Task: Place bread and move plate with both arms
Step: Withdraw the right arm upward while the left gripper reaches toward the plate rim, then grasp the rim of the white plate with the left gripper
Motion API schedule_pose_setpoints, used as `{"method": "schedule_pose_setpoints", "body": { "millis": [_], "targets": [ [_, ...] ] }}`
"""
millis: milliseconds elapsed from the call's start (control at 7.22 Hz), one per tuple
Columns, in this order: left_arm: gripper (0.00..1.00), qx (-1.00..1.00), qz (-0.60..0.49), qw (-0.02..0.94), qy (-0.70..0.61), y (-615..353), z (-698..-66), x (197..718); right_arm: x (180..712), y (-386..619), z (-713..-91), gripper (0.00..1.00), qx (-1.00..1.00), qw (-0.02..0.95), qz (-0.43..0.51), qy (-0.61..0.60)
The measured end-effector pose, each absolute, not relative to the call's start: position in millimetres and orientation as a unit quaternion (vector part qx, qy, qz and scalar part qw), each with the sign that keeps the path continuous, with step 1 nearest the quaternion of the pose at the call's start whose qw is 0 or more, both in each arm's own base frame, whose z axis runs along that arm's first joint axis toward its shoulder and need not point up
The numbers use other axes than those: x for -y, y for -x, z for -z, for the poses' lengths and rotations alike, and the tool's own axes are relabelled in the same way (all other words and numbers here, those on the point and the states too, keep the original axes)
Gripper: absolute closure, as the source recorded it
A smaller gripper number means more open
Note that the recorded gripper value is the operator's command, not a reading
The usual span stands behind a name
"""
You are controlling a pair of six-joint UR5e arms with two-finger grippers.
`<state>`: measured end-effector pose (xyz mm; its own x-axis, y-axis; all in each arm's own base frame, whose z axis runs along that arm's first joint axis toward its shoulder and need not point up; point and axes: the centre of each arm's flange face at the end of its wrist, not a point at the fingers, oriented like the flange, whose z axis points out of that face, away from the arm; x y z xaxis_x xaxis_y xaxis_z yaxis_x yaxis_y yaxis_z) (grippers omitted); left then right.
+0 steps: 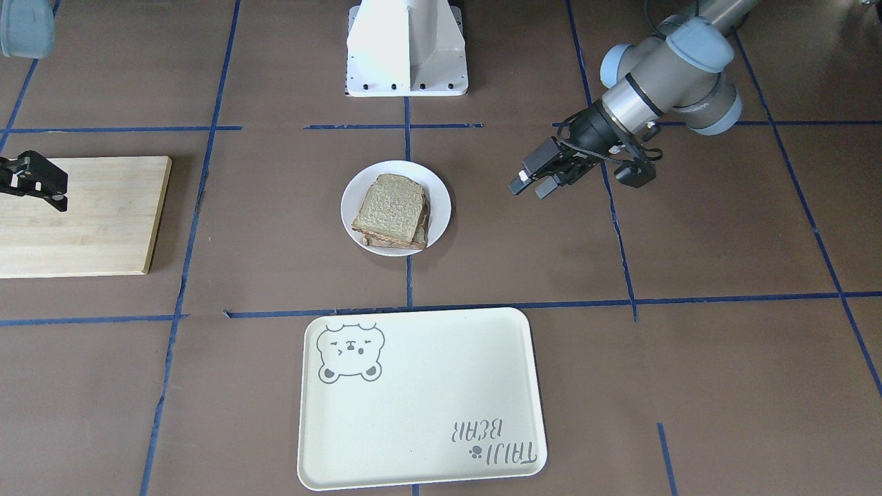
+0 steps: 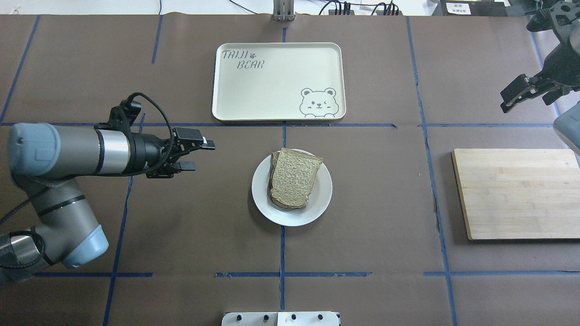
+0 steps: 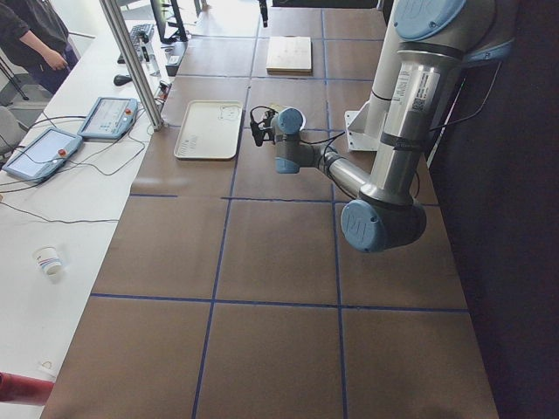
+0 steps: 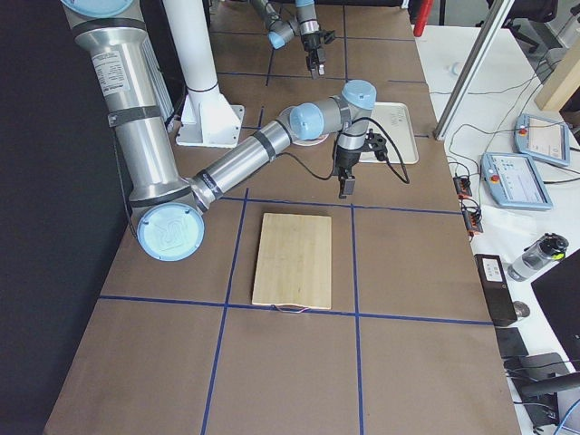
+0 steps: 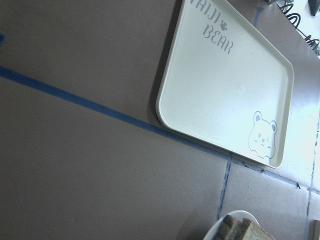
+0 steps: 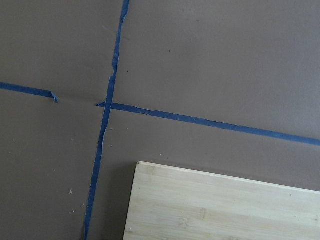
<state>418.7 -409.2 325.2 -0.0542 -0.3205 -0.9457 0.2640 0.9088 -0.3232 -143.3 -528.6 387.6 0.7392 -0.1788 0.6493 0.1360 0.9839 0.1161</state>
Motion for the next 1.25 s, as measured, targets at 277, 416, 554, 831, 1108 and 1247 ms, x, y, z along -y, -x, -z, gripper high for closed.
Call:
{"method": "schedule_pose_setpoints", "body": {
  "millis": [277,416,554,831,1108,1247],
  "targets": [
    [0.36,-0.692,0.209,0.689,0.037,-461.9,-323.4,388.7,525.3,139.0,-397.5,0.0,0.36,0.926,0.095,-0.058],
    [0.38,-0.691,0.205,0.692,0.043,-482.3,-321.1,385.1,521.2,137.3,-406.4,0.0,0.361,0.926,0.096,-0.059],
    [0.41,-0.69,0.201,0.694,0.048,-500.7,-316.4,383.7,518.7,135.9,-412.1,0.0,0.361,0.926,0.093,-0.057],
    [0.45,-0.687,0.196,0.698,0.055,-522.5,-312.8,380.9,515.0,133.5,-420.1,0.0,0.361,0.927,0.089,-0.051],
    [0.46,-0.682,0.192,0.703,0.06,-532.5,-317.1,375.1,512.9,131.8,-425.0,0.0,0.361,0.927,0.087,-0.047],
    [0.47,-0.68,0.19,0.705,0.064,-536.7,-318.6,370.8,512.9,131.3,-425.7,0.0,0.361,0.928,0.086,-0.046]
  ]
}}
